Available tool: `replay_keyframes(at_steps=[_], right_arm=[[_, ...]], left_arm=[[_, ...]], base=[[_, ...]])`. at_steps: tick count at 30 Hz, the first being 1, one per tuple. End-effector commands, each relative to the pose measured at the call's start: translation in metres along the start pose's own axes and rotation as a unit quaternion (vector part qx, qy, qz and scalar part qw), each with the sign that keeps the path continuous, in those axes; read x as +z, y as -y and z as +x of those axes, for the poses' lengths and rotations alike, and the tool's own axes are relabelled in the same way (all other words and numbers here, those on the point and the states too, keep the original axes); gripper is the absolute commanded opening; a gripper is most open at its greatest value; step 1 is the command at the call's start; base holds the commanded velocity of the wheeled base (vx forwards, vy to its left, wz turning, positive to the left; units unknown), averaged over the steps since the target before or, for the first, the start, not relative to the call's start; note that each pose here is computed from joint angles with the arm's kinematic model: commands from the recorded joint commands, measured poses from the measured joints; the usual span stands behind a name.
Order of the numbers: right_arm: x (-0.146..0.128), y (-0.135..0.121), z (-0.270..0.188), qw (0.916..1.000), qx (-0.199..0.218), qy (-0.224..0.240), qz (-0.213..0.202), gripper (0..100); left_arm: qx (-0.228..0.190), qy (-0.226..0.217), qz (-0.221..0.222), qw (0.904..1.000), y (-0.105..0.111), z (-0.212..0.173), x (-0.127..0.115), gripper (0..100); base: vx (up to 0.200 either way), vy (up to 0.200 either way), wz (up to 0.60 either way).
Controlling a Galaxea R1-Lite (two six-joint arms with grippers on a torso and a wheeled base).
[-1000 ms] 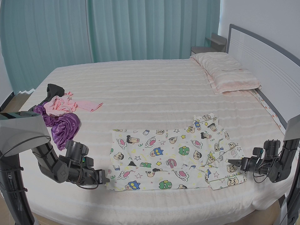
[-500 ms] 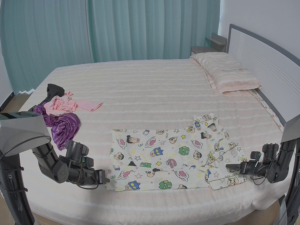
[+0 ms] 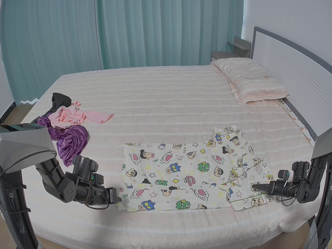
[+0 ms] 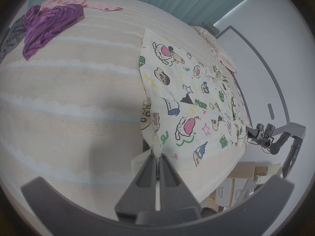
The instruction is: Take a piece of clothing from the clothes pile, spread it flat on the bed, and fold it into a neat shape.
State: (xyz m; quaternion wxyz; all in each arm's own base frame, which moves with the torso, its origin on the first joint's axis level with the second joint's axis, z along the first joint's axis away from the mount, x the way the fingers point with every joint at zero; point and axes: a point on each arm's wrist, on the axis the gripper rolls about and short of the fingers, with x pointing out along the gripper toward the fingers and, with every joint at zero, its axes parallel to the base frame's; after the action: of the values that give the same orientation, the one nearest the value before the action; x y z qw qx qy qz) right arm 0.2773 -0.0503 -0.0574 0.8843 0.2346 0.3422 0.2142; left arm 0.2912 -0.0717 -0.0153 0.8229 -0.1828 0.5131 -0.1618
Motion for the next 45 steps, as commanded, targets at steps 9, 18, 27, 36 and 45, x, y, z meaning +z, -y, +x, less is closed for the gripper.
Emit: replay_keyframes(at_steps=[9,18,27,36,45], right_arm=[[0.005,0.003,-0.003,0.9990,0.038,0.022,-0.013,0],[0.019,-0.001,-0.004,0.9963,0.044,0.072,-0.012,0],[0.024,0.001,0.002,0.9951,0.037,0.091,-0.011,0],[0.024,0.007,0.015,0.9950,0.015,0.098,-0.011,0],[0.023,0.005,0.018,0.9955,0.019,0.092,-0.012,100]], left_arm=[[0.001,-0.001,0.001,1.0000,0.000,0.002,0.000,0],[0.011,0.003,0.002,0.9999,-0.001,0.006,0.002,0],[0.022,0.008,0.003,0.9997,0.001,0.010,0.004,0],[0.016,0.028,0.007,0.9994,0.000,0.016,0.006,0],[0.019,0.035,-0.001,0.9992,0.002,0.016,0.008,100]], base=[[0.000,0.000,0.00],[0.000,0.000,0.00],[0.000,0.000,0.00],[0.000,0.000,0.00],[0.000,0.000,0.00]])
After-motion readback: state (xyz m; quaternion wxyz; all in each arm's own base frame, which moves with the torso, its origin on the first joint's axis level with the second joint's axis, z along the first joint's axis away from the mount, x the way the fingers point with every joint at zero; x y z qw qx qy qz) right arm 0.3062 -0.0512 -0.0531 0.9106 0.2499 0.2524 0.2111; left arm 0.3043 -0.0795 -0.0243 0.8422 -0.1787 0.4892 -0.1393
